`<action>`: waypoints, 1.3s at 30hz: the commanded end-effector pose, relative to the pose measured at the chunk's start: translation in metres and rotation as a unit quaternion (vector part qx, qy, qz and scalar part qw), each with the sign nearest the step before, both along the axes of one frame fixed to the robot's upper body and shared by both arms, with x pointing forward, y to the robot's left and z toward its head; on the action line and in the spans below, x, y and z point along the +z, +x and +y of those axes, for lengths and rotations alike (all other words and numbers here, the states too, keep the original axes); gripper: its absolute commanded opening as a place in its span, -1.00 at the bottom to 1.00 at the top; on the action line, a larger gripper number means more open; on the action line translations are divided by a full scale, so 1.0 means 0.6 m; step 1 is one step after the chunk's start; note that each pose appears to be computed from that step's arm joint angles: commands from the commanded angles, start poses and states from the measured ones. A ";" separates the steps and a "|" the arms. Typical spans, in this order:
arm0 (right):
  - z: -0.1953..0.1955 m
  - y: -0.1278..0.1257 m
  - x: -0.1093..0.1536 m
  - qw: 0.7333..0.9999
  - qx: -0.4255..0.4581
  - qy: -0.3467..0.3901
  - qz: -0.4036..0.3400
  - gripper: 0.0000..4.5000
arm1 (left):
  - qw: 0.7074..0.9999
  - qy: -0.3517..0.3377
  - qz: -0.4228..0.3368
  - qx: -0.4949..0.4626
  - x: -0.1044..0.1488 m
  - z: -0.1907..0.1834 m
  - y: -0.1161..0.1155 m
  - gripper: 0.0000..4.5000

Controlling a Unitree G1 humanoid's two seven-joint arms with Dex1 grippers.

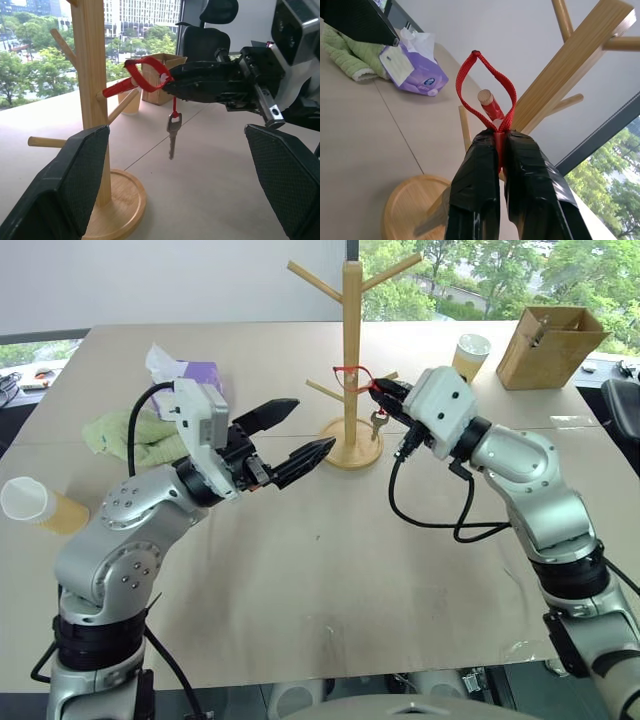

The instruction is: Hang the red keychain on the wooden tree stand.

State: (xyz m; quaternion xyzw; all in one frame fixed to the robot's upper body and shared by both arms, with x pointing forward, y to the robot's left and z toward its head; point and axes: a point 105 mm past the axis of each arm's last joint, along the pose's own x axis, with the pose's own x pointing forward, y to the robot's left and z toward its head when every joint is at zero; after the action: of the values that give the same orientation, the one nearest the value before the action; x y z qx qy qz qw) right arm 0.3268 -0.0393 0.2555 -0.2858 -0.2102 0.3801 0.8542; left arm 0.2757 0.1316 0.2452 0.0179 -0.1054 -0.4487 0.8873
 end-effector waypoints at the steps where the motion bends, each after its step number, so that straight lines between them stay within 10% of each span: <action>1: 0.010 -0.003 0.023 1.000 0.014 0.009 -0.027 -0.99 | 1.000 0.006 -0.027 0.001 0.018 0.001 -0.009 1.00; 13: 0.012 0.053 0.009 0.999 -0.023 0.035 -0.006 -0.99 | 0.999 0.007 -0.033 0.011 0.017 0.003 -0.013 1.00; 23: -0.012 0.041 0.015 0.998 -0.016 0.068 -0.006 0.97 | 0.999 0.000 -0.030 0.021 0.013 0.004 -0.008 1.00; 32: -0.136 0.024 -0.077 0.984 -0.096 0.120 0.089 0.97 | 0.970 -0.022 0.002 0.243 -0.071 0.075 0.053 1.00; 39: -0.283 0.060 -0.171 0.907 -0.304 0.244 0.160 0.97 | 0.917 -0.050 0.009 0.395 -0.137 0.132 0.082 1.00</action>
State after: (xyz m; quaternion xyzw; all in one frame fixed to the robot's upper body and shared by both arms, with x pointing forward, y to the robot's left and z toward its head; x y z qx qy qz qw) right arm 0.3602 -0.1838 0.1571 -0.0693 -0.0609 0.1413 0.9857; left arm 0.3252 0.2017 0.1575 -0.0112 -0.0788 -0.0898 0.9928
